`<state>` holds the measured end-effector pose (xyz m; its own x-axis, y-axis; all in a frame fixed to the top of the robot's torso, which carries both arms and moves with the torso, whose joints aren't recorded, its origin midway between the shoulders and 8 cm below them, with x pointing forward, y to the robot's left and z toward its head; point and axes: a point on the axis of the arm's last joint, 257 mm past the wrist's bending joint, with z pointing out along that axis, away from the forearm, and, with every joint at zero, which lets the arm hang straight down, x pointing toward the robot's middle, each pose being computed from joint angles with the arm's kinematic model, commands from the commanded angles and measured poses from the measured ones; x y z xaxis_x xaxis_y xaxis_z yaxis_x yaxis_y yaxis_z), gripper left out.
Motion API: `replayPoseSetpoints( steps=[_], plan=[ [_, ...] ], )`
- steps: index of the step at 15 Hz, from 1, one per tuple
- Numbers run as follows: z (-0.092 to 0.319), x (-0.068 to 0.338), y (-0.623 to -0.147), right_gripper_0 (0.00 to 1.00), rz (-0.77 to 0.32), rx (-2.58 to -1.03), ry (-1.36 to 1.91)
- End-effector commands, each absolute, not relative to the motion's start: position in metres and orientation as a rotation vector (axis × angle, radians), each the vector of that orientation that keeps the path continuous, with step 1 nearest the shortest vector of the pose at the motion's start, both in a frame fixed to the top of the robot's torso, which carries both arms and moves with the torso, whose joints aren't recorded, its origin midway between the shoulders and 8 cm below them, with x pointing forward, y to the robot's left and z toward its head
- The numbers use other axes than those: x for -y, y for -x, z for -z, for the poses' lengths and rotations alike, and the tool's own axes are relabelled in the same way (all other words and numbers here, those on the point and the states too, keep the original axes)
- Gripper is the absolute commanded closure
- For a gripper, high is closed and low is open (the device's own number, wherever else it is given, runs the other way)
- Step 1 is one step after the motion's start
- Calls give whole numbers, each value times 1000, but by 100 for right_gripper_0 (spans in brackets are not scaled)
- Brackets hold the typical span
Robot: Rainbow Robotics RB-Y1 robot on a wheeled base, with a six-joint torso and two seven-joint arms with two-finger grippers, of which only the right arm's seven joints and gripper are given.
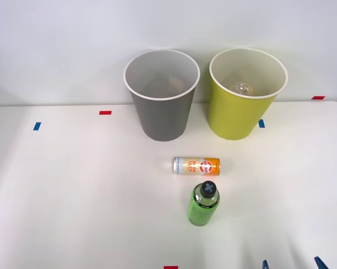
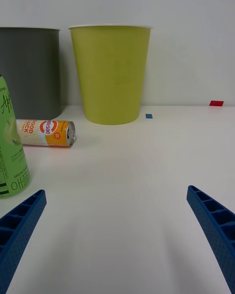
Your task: Put cans in the gray bin, plastic bottles in the light green bin
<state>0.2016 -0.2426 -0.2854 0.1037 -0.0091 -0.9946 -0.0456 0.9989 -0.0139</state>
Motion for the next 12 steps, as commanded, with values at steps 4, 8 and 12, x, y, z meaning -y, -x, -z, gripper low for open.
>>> replayPoseSetpoints(
  steps=[4,8,12],
  plan=[
    [285,243,-202,0,-27,-1467,45],
    [285,243,-202,0,-27,-1467,45],
    [285,243,-202,0,-27,-1467,45]
  ],
)
